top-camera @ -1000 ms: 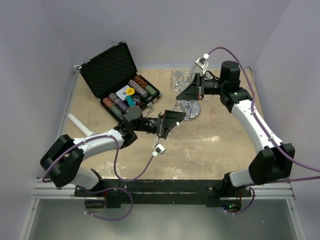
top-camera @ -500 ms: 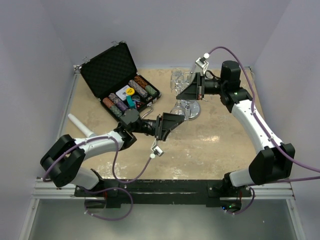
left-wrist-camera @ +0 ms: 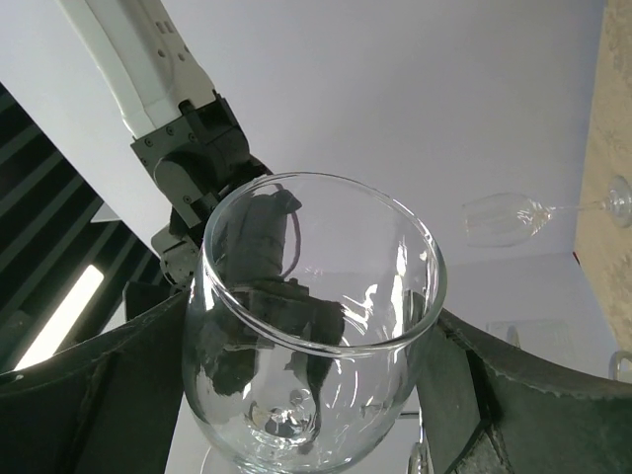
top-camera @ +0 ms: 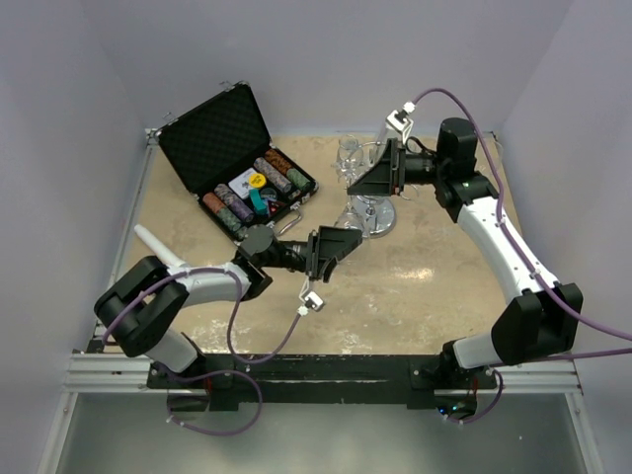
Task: Take the wine glass off the wine glass rack
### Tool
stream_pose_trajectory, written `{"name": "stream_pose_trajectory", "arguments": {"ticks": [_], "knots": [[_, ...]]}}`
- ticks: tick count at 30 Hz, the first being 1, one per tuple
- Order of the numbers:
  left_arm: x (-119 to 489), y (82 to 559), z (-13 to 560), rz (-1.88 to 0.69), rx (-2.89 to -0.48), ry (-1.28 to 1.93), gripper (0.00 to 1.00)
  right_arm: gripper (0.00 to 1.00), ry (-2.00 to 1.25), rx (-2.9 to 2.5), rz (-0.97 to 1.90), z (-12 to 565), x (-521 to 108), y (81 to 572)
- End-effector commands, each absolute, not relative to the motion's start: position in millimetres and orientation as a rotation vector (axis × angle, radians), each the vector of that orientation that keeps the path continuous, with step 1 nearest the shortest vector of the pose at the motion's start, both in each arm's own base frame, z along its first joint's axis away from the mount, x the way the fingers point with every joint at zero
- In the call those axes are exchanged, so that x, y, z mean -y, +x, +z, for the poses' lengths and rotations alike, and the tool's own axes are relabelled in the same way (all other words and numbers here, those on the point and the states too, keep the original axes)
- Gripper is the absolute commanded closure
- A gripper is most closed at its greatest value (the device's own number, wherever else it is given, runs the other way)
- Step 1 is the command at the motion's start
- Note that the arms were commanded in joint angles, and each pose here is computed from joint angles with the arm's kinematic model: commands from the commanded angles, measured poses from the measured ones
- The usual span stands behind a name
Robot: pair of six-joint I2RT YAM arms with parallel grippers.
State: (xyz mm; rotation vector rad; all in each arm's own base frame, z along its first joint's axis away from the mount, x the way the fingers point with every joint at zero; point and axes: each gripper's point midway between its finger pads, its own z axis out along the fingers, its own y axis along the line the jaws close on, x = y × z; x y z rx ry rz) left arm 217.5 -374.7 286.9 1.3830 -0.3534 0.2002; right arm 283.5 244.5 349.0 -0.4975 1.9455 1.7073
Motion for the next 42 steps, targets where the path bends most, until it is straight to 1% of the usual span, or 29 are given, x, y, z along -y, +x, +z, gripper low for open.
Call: {"name": "stream_pose_trajectory", "arguments": {"ticks": [1, 4, 6, 10, 16, 21, 22, 23, 25, 29, 34, 38, 42], "knots": [[359.4, 204.0, 324.2, 0.295, 0.411, 1.216, 0.89, 0.01, -0.656, -1.772, 1.688, 388.8, -246.3, 277.9], [352.7, 210.4, 330.9, 0.342, 0.366, 1.182, 0.97, 0.02, -0.660, -1.773, 1.670, 385.5, -246.8, 282.2], [347.3, 219.7, 338.0, 0.381, 0.308, 1.157, 1.00, 0.01, -0.644, -1.793, 1.662, 380.3, -245.3, 284.6], [327.9, 246.0, 352.0, 0.455, 0.114, 1.110, 1.00, 0.01, -0.643, -1.781, 1.645, 376.8, -240.5, 288.4], [274.4, 293.0, 363.5, 0.484, -0.344, 0.990, 1.00, 0.01, -0.673, -1.721, 1.602, 390.6, -234.3, 295.7], [240.2, 324.8, 362.2, 0.344, -0.802, 0.907, 1.00, 0.01, -0.721, -1.679, 1.581, 401.0, -234.3, 294.9], [233.4, 327.3, 363.3, 0.298, -0.891, 0.878, 1.00, 0.01, -0.732, -1.669, 1.572, 403.4, -234.1, 294.9], [232.4, 329.0, 346.9, 0.231, -1.002, 0.894, 1.00, 0.02, -0.742, -1.658, 1.562, 405.2, -234.0, 295.0], [224.8, 324.7, 339.3, 0.112, -1.128, 0.853, 1.00, 0.01, -0.755, -1.640, 1.535, 408.9, -233.4, 297.5], [198.8, 314.9, 322.8, -0.009, -1.292, 0.743, 1.00, 0.01, -0.759, -1.640, 1.467, 408.6, -230.1, 303.7], [141.8, 328.5, 296.6, -0.030, -1.508, 0.505, 1.00, 0.02, -0.753, -1.640, 1.260, 404.7, -218.2, 323.1], [105.2, 336.6, 278.5, 0.011, -1.565, 0.386, 1.00, 0.01, -0.762, -1.623, 1.087, 408.9, -208.9, 337.9], [74.1, 347.5, 266.9, 0.016, -1.588, 0.295, 1.00, 0.01, -0.751, -1.659, 1.039, 403.2, -204.9, 343.9]]}}
